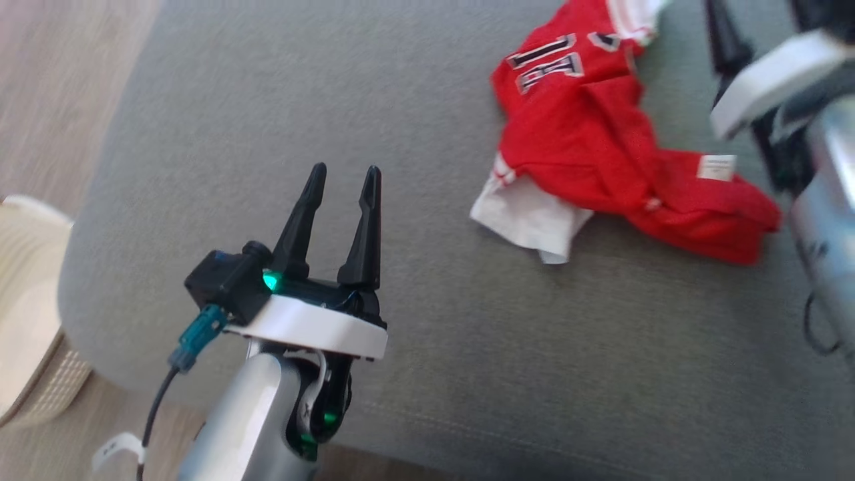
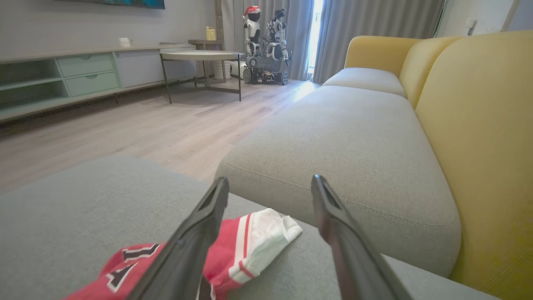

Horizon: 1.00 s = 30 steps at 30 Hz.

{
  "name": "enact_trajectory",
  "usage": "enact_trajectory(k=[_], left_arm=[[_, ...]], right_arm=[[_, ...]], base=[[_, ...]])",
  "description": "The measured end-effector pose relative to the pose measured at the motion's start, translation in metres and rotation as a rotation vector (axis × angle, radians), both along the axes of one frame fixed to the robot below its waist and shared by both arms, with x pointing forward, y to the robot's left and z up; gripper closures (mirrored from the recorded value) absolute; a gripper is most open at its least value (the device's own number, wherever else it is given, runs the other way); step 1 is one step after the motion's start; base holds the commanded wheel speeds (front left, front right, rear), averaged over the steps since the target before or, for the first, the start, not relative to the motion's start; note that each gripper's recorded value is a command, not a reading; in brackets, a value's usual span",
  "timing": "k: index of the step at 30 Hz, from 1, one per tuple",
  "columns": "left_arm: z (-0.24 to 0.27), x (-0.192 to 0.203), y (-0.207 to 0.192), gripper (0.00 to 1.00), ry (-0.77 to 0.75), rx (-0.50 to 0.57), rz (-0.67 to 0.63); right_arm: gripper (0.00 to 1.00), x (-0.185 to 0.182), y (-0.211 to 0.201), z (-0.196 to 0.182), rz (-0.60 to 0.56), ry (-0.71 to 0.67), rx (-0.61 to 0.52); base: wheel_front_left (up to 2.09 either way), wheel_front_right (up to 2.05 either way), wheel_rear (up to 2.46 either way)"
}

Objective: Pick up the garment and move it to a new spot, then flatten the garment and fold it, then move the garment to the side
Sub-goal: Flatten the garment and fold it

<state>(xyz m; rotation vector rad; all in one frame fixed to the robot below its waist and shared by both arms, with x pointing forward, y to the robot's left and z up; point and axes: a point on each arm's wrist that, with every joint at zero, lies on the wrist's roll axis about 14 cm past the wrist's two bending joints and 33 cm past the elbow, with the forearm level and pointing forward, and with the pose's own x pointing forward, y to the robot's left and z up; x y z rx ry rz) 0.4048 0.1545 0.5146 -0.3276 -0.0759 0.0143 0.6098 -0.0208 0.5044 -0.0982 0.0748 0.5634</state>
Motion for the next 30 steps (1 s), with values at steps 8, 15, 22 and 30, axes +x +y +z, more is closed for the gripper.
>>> enact_trajectory(k=[8, 15, 22, 30], left_arm=[[0.005, -0.006, -0.033, 0.0, -0.022, -0.015, -0.097], [0.007, -0.005, -0.06, 0.0, -0.031, -0.029, -0.183], [-0.003, -0.005, -0.079, 0.0, -0.007, -0.015, -0.243], [-0.013, -0.004, -0.08, 0.0, 0.021, -0.017, -0.25]], right_arm=[[0.0, -0.068, -0.035, 0.007, -0.028, -0.06, 0.079], [0.0, -0.151, -0.059, -0.006, -0.137, -0.058, 0.155], [0.0, -0.19, -0.07, -0.018, -0.198, -0.021, 0.119], [0.0, -0.192, -0.057, -0.02, -0.161, -0.013, 0.099]], base=[[0.0, 0.0, 0.0], [0.0, 0.0, 0.0], [0.0, 0.0, 0.0], [0.0, 0.0, 0.0]])
